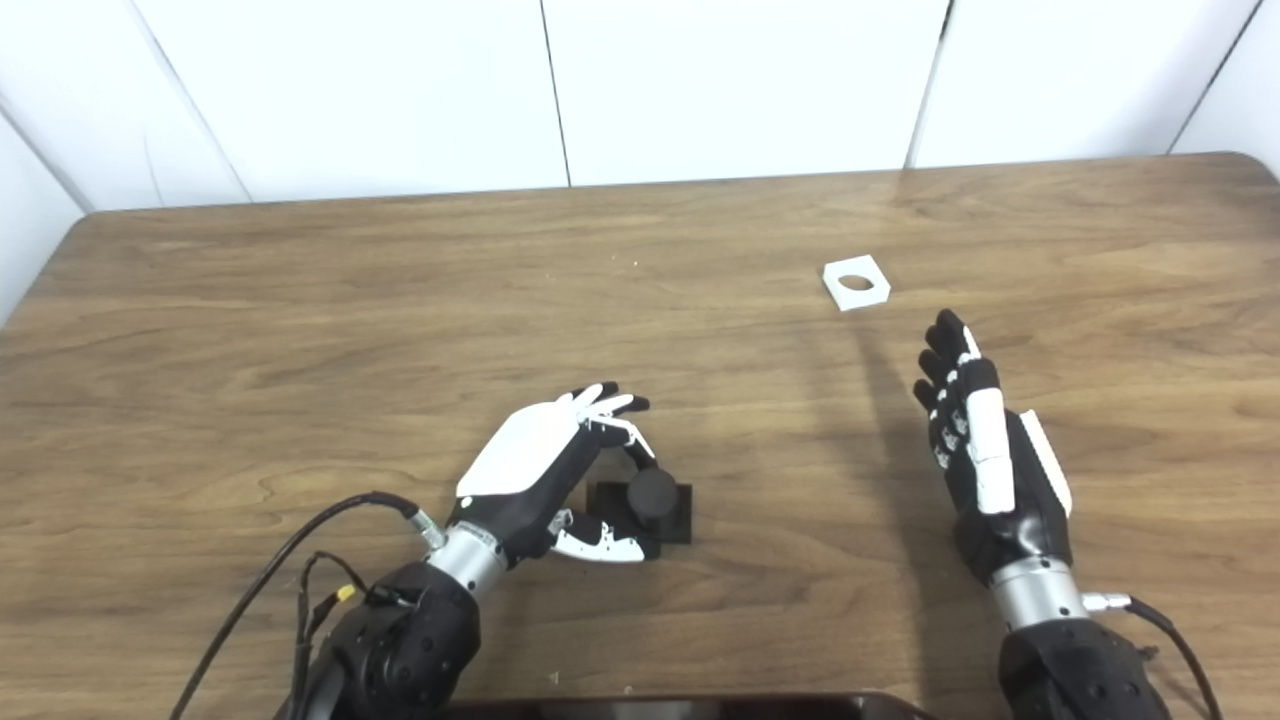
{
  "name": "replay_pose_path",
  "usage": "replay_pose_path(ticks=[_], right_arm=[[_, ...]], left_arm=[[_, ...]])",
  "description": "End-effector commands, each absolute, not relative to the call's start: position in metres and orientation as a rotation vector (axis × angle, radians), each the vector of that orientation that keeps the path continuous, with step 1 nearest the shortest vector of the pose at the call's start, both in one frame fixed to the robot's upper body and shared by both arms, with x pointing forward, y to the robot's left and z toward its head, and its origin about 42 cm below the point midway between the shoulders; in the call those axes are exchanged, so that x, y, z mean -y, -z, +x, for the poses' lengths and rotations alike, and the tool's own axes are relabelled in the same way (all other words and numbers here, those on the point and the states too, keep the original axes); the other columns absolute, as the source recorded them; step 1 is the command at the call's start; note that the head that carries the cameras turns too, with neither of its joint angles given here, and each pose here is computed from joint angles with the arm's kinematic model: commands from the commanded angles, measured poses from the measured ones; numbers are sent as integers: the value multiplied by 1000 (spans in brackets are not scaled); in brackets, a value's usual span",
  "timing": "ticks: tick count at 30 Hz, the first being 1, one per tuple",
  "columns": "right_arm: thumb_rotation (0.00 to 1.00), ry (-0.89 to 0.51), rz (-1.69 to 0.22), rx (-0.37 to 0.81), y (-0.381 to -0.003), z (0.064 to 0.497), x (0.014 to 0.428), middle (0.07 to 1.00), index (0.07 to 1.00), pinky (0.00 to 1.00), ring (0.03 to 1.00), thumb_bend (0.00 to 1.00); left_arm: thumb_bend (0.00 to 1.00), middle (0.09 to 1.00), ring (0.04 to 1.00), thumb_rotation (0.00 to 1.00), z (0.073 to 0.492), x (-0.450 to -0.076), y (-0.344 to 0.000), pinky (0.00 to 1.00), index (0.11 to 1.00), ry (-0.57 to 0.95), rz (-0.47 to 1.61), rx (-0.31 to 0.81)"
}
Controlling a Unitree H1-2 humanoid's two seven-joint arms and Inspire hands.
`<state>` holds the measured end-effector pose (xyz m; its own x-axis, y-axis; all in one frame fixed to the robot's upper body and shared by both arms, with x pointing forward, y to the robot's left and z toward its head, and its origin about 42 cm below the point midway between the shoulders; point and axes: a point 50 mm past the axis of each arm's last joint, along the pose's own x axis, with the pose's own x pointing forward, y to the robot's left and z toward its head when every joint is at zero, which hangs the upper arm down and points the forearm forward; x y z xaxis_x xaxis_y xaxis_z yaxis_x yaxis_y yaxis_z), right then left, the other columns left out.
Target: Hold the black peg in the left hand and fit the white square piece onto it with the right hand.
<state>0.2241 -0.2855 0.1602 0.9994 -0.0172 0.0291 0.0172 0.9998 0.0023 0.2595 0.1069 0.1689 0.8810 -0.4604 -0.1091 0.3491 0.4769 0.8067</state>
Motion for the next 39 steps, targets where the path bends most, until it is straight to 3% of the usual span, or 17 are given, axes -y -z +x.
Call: replay_pose_path(ticks=[1, 17, 39], right_arm=[[1000, 18, -2, 96, -173, 225, 283, 1000, 1000, 1000, 1000, 635], [1000, 14, -37, 97, -175, 226, 290, 1000, 1000, 1000, 1000, 631], [1000, 14, -44, 80, -174, 223, 292, 1000, 1000, 1000, 1000, 639]], left_arm=[[507, 921, 998, 86, 259, -105, -172, 1000, 492, 504, 951, 151], [507, 902, 967, 86, 262, -110, -173, 957, 492, 457, 1002, 178], [505, 923, 1000, 84, 276, -121, -169, 1000, 491, 408, 969, 134]])
